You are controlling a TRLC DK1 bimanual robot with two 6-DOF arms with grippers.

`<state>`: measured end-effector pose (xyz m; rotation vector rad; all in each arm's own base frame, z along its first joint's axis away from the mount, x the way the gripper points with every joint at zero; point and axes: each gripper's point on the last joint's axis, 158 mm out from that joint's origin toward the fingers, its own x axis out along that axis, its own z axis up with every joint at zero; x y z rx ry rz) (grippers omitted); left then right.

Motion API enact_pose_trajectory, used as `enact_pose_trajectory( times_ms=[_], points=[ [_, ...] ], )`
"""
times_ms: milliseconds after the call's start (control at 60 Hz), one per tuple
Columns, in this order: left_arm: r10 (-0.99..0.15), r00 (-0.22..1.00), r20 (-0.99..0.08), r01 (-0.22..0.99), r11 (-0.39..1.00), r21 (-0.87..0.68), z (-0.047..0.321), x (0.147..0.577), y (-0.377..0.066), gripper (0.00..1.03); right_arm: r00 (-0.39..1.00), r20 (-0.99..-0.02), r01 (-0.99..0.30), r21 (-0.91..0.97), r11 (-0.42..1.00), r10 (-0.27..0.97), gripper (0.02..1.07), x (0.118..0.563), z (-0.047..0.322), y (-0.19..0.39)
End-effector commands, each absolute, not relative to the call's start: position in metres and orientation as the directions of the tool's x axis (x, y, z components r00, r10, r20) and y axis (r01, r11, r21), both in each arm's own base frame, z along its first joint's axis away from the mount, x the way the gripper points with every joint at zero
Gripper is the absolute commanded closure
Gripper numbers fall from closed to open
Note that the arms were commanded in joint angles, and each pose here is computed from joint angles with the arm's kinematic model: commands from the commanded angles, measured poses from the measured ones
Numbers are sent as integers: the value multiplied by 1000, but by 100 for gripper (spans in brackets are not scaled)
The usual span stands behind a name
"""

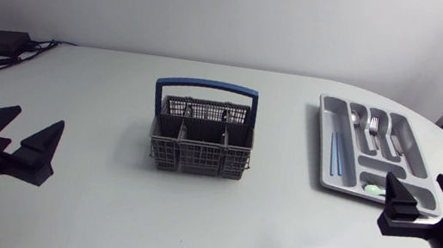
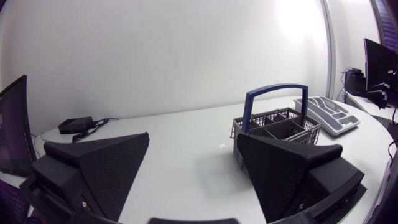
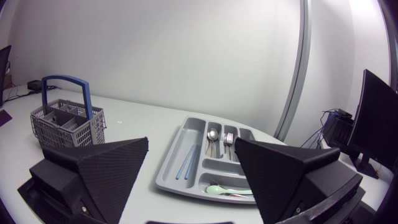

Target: Unload the cutlery basket into the drawer organizer.

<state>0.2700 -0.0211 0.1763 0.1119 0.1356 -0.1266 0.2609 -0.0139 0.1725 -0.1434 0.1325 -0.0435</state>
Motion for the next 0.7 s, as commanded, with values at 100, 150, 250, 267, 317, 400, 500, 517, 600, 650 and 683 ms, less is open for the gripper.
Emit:
enact_pose_trajectory(
  times_ms=[100,150,250,267,317,400,500,517,600,650,683],
  points=[
    [-85,987,-135,93,994,53,156,263,-16,6,995,-91,27,-54,998,-31,7,257,158,-7],
    [-75,989,-129,81,996,45,153,261,-14,6,996,-80,22,-37,999,-24,7,256,155,-6],
    [-53,992,-118,57,998,30,145,259,-10,6,998,-58,10,-2,1000,-10,7,254,149,-2],
    [-50,992,-116,53,998,27,144,258,-9,6,998,-57,10,-1,1000,-10,6,254,149,-2],
    [-40,993,-111,43,999,19,141,257,-7,6,998,-57,10,-1,1000,-10,7,254,149,-2],
    [-26,994,-103,27,1000,8,136,256,-5,6,998,-57,10,-1,1000,-10,7,254,149,-2],
    [-14,995,-97,14,1000,-1,131,255,-3,6,998,-57,10,-1,1000,-10,7,254,149,-2],
    [-14,995,-97,14,1000,-1,131,255,-3,6,998,-57,10,-1,1000,-10,7,254,149,-2],
    [-14,995,-97,14,1000,-1,131,255,-3,7,998,-57,10,-1,1000,-10,7,254,149,-2],
    [-14,995,-97,14,1000,-1,131,255,-3,7,998,-57,10,-1,1000,-10,7,254,149,-2],
    [-14,995,-97,14,1000,-1,131,255,-3,7,998,-57,10,-1,1000,-10,7,254,149,-2]
  ],
)
